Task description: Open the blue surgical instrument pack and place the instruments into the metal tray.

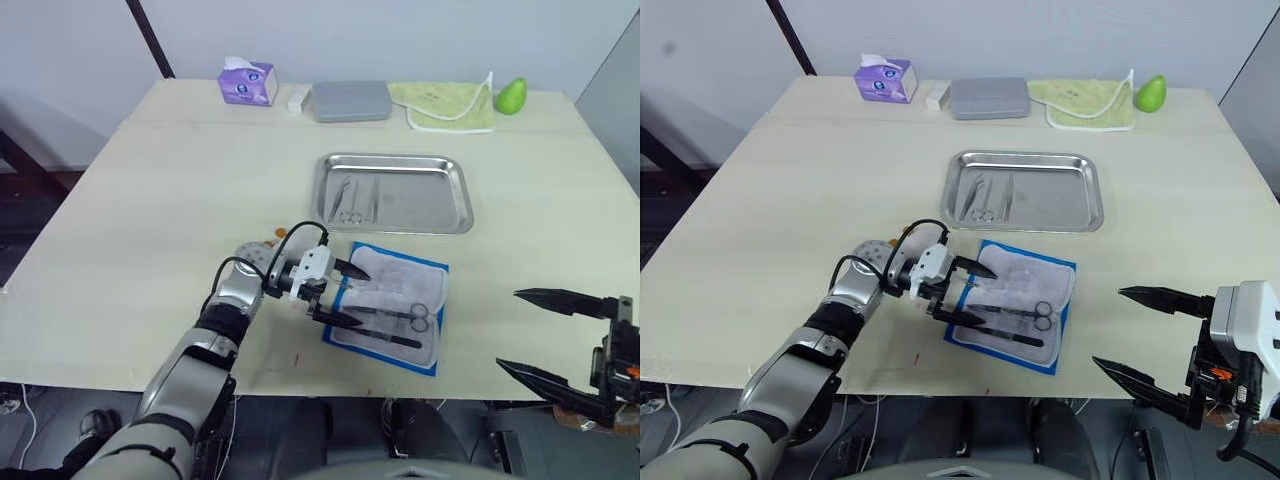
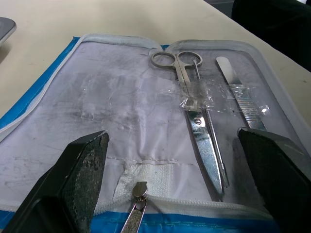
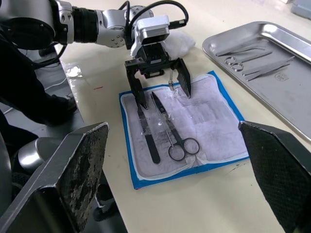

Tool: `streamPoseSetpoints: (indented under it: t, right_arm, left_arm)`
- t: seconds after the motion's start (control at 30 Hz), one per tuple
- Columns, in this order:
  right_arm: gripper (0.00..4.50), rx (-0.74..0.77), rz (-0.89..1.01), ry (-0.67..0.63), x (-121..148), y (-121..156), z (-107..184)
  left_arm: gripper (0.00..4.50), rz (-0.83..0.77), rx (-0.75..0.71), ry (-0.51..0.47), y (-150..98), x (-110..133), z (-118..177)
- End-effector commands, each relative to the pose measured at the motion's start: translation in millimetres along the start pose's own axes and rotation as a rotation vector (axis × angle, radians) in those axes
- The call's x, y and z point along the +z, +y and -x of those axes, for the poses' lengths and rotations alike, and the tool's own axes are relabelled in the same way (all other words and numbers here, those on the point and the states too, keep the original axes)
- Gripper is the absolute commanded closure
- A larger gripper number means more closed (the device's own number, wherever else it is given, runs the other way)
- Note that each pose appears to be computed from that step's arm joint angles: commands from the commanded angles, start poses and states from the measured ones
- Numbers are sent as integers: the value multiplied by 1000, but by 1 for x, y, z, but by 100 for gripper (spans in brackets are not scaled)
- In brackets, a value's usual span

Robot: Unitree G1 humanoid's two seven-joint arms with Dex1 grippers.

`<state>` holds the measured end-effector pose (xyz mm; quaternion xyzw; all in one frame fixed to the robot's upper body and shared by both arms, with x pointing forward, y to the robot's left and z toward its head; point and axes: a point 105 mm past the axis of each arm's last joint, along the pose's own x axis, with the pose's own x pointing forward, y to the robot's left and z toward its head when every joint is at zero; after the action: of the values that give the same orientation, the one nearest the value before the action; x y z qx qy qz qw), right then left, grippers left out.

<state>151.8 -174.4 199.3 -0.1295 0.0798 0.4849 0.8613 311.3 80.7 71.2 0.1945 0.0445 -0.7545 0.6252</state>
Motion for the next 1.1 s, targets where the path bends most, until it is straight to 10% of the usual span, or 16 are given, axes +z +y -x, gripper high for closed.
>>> streamPoseSetpoints:
  t: [0.03,1.1]
  right_arm:
    - [0,6,22,-16,3,2,-1]
    - [0,-42,177,241,-52,-47,-126]
  left_arm:
    - [2,52,-75,66,-11,-18,-8]
    - [2,36,-134,115,-22,-26,-14]
